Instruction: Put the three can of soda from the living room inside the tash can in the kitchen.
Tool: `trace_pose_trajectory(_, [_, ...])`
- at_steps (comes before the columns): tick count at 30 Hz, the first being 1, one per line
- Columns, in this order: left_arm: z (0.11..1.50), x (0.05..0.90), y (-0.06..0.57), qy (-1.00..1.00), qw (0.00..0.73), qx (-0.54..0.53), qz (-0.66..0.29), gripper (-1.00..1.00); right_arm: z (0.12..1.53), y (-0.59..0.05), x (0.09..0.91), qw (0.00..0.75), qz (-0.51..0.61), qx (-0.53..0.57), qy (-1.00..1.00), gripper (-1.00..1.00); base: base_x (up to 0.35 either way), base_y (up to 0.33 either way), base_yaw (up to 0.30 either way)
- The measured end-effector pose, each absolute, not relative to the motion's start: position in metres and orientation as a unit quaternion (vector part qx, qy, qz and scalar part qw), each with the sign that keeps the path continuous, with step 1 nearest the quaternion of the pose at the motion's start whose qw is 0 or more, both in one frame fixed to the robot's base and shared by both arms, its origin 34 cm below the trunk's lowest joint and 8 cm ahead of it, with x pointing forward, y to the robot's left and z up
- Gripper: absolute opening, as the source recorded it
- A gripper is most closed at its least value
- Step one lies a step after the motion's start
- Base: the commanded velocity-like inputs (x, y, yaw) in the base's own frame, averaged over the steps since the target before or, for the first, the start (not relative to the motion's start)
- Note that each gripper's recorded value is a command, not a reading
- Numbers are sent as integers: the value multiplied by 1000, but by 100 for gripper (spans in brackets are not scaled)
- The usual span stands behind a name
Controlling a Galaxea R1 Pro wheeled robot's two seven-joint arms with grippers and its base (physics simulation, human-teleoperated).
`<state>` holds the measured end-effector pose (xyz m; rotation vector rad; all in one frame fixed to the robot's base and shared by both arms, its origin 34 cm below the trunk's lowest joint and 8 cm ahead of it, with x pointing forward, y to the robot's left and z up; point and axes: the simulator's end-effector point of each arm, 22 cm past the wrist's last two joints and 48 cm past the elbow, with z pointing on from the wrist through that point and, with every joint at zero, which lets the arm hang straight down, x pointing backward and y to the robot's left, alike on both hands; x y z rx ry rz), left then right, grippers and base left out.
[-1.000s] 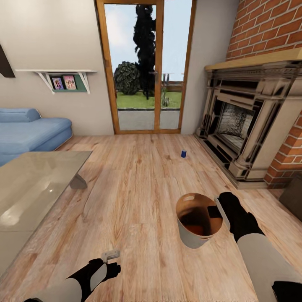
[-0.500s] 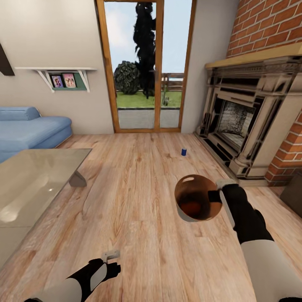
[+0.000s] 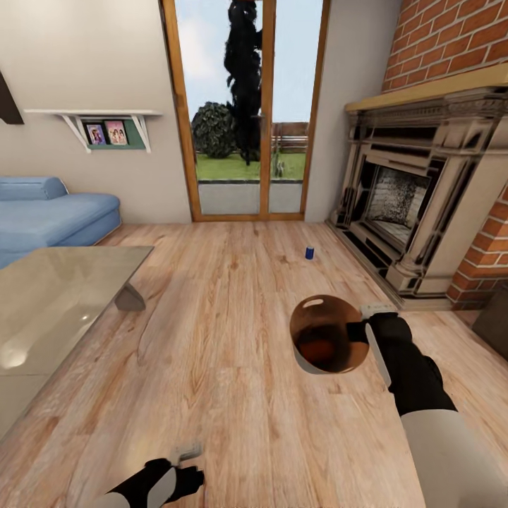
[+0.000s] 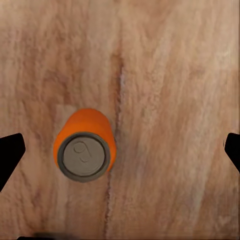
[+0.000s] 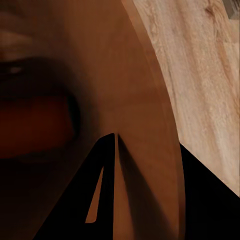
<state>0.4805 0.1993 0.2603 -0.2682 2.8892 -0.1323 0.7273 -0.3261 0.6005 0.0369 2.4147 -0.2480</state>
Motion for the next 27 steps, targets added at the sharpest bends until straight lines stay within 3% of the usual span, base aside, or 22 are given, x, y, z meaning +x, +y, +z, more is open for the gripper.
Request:
trace_pose_trajectory(5, [258, 476, 197, 988, 116, -91, -49, 100, 596, -300, 727, 349, -64, 12, 935, -100, 0, 0, 52])
trace_pose_trajectory(27, [258, 482, 219, 985, 137, -99, -33, 100, 596, -303, 726, 349, -77, 11, 934, -100, 0, 0, 34])
